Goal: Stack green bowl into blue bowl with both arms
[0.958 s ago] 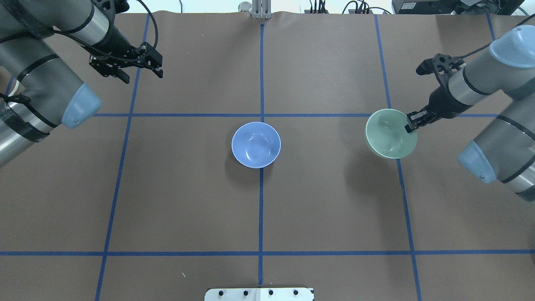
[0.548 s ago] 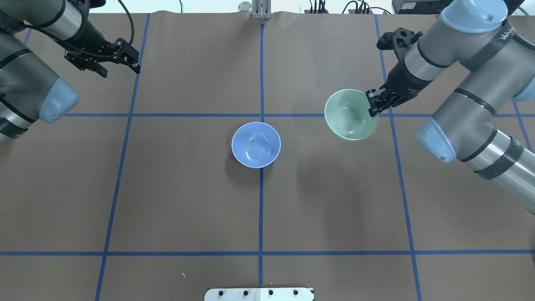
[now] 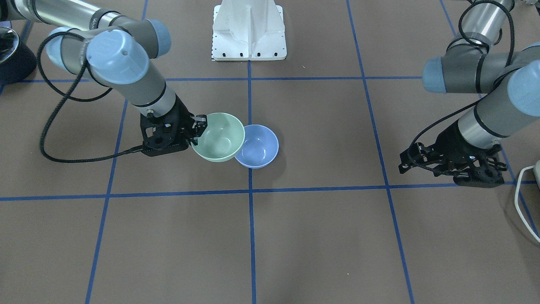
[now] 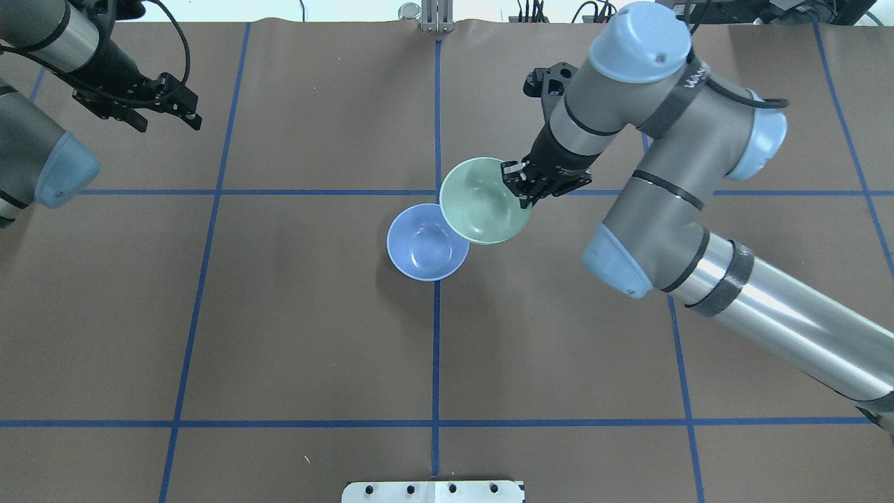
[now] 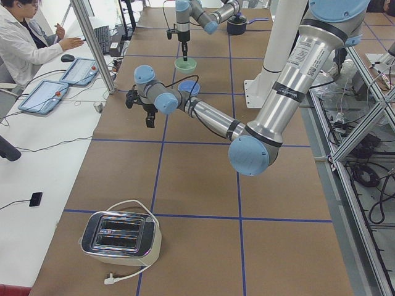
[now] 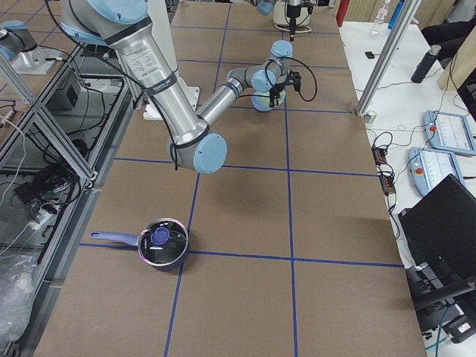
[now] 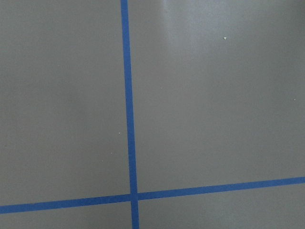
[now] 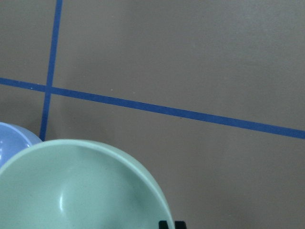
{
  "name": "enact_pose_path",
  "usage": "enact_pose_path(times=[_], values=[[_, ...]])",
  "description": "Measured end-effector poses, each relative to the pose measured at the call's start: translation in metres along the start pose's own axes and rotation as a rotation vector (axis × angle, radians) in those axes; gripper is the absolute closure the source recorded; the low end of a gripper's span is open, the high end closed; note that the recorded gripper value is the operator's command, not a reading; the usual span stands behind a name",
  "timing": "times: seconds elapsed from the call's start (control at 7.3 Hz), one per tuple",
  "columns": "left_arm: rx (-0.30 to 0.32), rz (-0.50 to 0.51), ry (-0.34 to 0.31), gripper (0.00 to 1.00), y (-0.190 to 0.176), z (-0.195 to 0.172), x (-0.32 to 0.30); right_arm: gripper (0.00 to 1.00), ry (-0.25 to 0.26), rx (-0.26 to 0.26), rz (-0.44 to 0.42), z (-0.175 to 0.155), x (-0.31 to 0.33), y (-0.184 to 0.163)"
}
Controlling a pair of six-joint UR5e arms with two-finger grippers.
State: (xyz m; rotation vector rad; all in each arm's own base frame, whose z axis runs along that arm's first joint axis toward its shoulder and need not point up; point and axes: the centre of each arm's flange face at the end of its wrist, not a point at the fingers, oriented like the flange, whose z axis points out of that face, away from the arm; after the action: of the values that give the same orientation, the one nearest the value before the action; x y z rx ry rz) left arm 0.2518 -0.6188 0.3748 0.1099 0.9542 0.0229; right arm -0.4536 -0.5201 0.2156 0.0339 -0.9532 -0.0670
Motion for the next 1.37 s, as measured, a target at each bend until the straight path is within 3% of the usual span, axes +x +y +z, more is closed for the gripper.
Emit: enact_pose_path(times=[0.41,0.68,1.37], values=[[-0.005,0.002,-0.004,0.03,0.001,0.003,-0.004,0.89,-0.006,0.001,0.014,0.022,-0.046,-0.001],[-0.007,0.001,-0.006,0.03,0.001,0.004,-0.004,0.89,-0.012,-0.013,0.001,0.052,-0.049,-0.001],[-0.012,0.000,-0.009,0.03,0.002,0.008,-0.005,0.89,0.003,-0.035,-0.011,0.079,-0.061,0.008]])
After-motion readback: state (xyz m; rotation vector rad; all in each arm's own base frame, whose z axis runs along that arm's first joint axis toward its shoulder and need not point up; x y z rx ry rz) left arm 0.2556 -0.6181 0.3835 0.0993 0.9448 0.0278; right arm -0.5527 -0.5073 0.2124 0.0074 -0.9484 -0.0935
